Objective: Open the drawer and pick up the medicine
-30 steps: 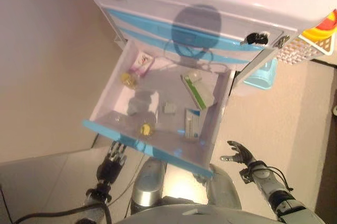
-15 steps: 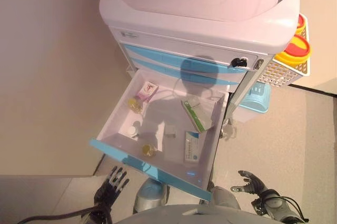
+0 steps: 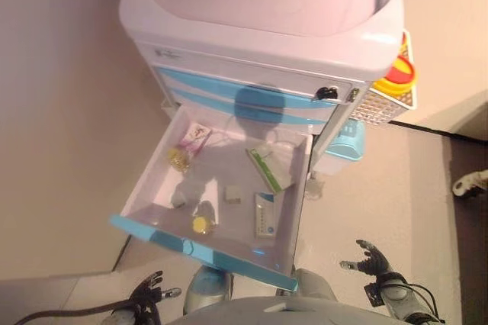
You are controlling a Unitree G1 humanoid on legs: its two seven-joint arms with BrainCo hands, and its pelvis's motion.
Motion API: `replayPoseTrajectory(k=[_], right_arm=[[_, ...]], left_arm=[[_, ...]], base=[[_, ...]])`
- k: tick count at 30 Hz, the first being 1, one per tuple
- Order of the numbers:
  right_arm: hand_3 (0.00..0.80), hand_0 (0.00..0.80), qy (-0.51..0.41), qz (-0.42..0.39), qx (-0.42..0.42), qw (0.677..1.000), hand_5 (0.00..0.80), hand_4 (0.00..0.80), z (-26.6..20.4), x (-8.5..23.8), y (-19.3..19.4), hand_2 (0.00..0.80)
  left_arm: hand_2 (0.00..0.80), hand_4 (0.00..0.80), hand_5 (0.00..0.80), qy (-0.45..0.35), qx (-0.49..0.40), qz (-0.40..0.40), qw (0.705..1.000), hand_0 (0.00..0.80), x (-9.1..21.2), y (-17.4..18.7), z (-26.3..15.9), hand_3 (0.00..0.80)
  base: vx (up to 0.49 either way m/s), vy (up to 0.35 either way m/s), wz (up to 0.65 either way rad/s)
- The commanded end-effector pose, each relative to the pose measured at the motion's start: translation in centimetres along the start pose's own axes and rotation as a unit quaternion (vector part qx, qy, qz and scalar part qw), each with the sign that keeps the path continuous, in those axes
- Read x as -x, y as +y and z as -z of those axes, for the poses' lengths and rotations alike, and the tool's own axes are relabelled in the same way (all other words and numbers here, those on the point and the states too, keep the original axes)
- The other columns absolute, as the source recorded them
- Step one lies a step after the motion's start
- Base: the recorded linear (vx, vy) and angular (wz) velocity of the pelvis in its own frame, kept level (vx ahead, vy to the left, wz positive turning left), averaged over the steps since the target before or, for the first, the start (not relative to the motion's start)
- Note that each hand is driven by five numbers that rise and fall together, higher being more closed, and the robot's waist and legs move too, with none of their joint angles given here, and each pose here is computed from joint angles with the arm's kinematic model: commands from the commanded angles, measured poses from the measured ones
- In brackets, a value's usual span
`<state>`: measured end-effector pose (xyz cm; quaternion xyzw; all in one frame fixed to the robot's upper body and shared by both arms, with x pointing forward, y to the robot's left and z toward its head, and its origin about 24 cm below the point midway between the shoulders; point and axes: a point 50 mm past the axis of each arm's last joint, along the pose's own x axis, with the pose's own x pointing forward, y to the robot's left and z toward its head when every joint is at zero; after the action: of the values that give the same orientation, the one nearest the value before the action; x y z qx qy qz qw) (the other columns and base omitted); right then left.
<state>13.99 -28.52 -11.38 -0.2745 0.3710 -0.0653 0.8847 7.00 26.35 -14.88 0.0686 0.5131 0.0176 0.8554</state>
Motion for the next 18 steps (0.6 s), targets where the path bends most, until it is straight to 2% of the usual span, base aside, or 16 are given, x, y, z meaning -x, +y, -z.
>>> replayPoseTrajectory(k=[1, 6, 8, 9, 10, 12, 14, 18], right_arm=[[0.000, 0.000, -0.115, 0.067, -0.045, 0.990, 0.000, 0.000, -5.7, -0.6, -1.6, 0.000], [0.000, 0.000, -0.268, 0.069, -0.019, 0.961, 0.000, 0.000, -11.8, 1.5, -1.8, 0.000], [0.000, 0.000, -0.372, 0.059, 0.014, 0.926, 0.000, 0.000, -15.3, 3.5, -2.3, 0.000], [0.000, 0.000, -0.381, 0.057, 0.016, 0.923, 0.000, 0.000, -15.5, 3.7, -2.4, 0.000], [0.000, 0.000, -0.446, 0.047, 0.049, 0.893, 0.000, 0.000, -17.4, 5.3, -2.6, 0.000], [0.000, 0.000, -0.507, 0.031, 0.082, 0.857, 0.000, 0.000, -18.9, 6.9, -2.6, 0.000], [0.000, 0.000, -0.575, 0.013, 0.141, 0.806, 0.000, 0.000, -20.6, 8.9, -2.5, 0.000], [0.000, 0.000, -0.644, -0.034, 0.218, 0.732, 0.000, 0.000, -22.9, 11.3, -2.0, 0.000]], left_arm=[[0.000, 0.000, 0.000, 0.015, -0.041, -0.016, 0.999, 0.000, -0.1, 0.2, -0.1, 0.000], [0.000, 0.000, 0.000, 0.028, -0.058, -0.021, 0.998, 0.000, -0.2, -0.6, 0.4, 0.000], [0.000, 0.000, 0.000, 0.043, -0.058, -0.022, 0.997, 0.000, -0.2, -1.1, 1.0, 0.000], [0.000, 0.000, 0.000, 0.044, -0.057, -0.022, 0.997, 0.000, -0.2, -1.1, 1.1, 0.000], [0.000, 0.000, 0.000, 0.052, -0.040, -0.028, 0.997, 0.000, -0.2, -1.2, 1.4, 0.000], [0.000, 0.000, 0.000, 0.057, -0.024, -0.031, 0.998, 0.000, -0.2, -1.2, 1.6, 0.000], [0.000, 0.000, 0.000, 0.059, -0.017, -0.031, 0.998, 0.000, -0.2, -1.1, 1.5, 0.000], [0.000, 0.000, 0.000, 0.060, -0.024, -0.030, 0.997, 0.000, -0.4, -1.2, 1.1, 0.000]], base=[[-0.026, -0.071, -0.38], [-0.023, -0.059, -0.42], [-0.005, -0.029, -0.19], [-0.006, -0.016, -0.22], [-0.010, -0.011, -0.27], [-0.009, -0.009, -0.22], [-0.012, -0.009, -0.12], [0.001, -0.010, 0.05]])
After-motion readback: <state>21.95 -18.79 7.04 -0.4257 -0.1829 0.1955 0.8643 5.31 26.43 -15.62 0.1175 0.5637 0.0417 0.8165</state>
